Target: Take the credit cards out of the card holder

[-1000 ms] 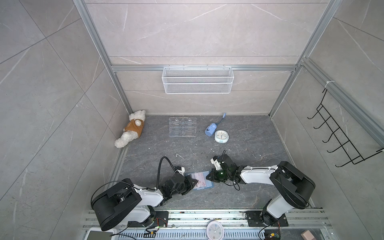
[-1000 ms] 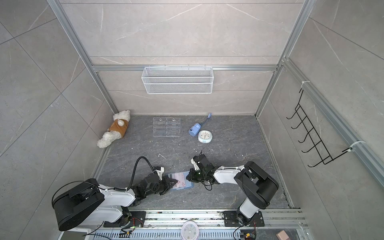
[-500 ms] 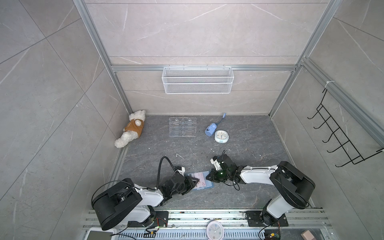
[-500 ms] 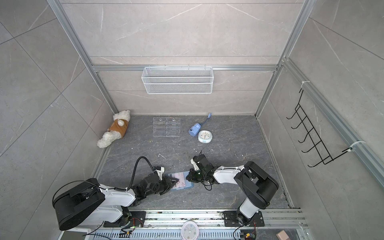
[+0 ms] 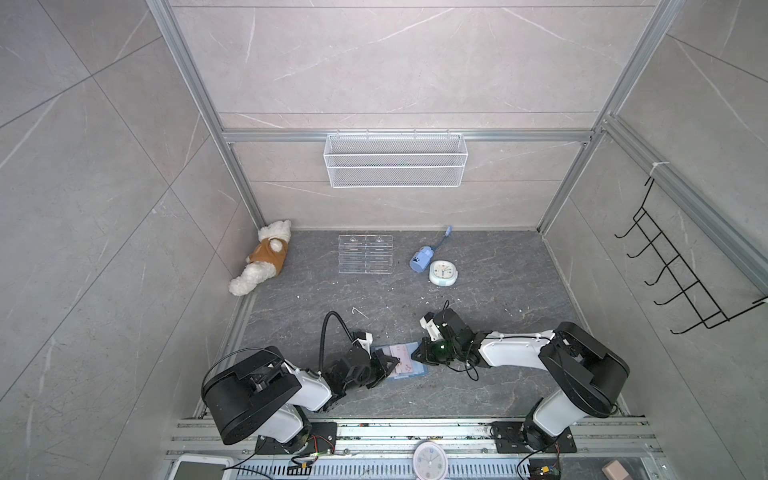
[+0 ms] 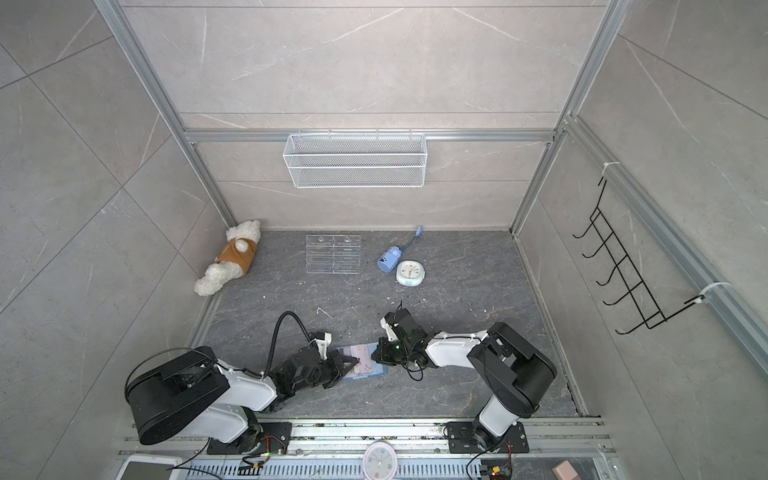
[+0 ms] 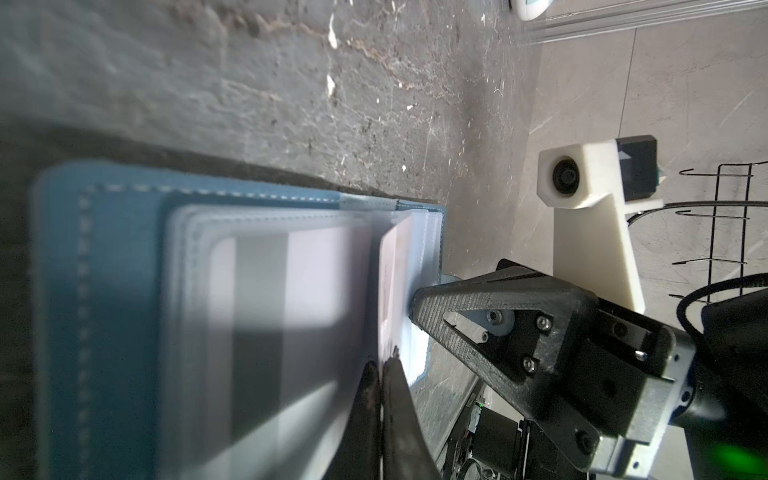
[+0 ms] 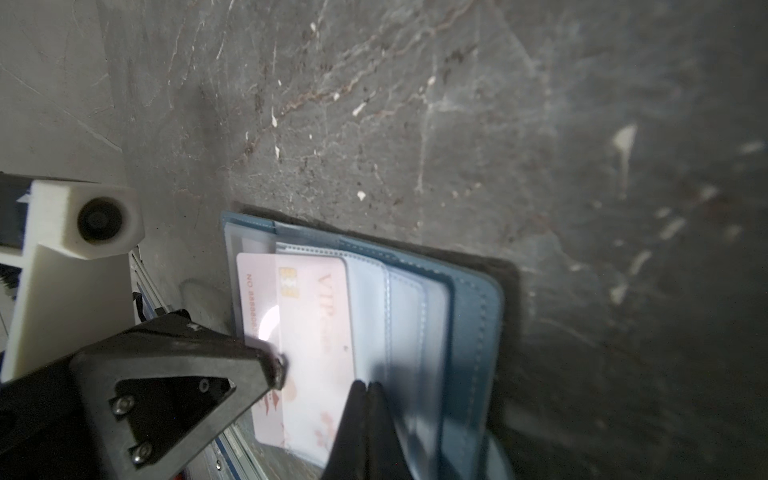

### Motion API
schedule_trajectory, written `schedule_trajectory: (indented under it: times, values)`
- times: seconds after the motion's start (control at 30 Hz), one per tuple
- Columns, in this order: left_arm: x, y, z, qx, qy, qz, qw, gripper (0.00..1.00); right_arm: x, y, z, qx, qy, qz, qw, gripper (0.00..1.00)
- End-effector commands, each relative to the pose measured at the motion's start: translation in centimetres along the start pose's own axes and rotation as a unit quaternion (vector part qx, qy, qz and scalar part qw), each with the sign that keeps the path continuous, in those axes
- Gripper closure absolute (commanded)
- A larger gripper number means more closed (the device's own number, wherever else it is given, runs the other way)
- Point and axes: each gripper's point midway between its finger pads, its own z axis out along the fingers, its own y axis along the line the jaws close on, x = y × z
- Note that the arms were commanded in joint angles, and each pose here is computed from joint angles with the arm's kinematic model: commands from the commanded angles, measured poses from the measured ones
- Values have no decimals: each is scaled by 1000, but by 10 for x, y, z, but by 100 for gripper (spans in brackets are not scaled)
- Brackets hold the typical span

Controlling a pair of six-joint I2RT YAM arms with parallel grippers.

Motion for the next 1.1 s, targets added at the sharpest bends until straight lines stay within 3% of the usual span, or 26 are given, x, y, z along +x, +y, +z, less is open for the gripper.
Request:
schedule_trajectory:
  times: [0.0,0.2,0.4,0.5,0.63,0.73,0.83,1.07]
  values:
    - [-4,9,-8,-18,-13,0,1000,100,18,-24,3,50,29,16,998,100]
    - [-13,1,-28,-23,-40,2,999,100,14,-18,-2,46,23,14,999,100]
    - [-26,-37,-55,-2,-65,16,998,100,0,8,-18,32,7,-8,999,100]
    - [-29,-51,-67,14,-73,20,997,100,-10,28,-32,18,-7,-15,1000,83]
    - [-31,-79,-78,46,-72,31,996,100,-28,61,-63,-4,-44,-28,999,37]
    - [-34,-102,-83,72,-74,37,994,100,-38,74,-93,-4,-76,-34,997,14]
    - [-34,-124,-83,92,-68,44,992,100,-48,80,-127,-14,-108,-32,994,3]
    - [-33,-195,-64,185,-26,31,982,100,-63,79,-202,-57,-167,0,984,1]
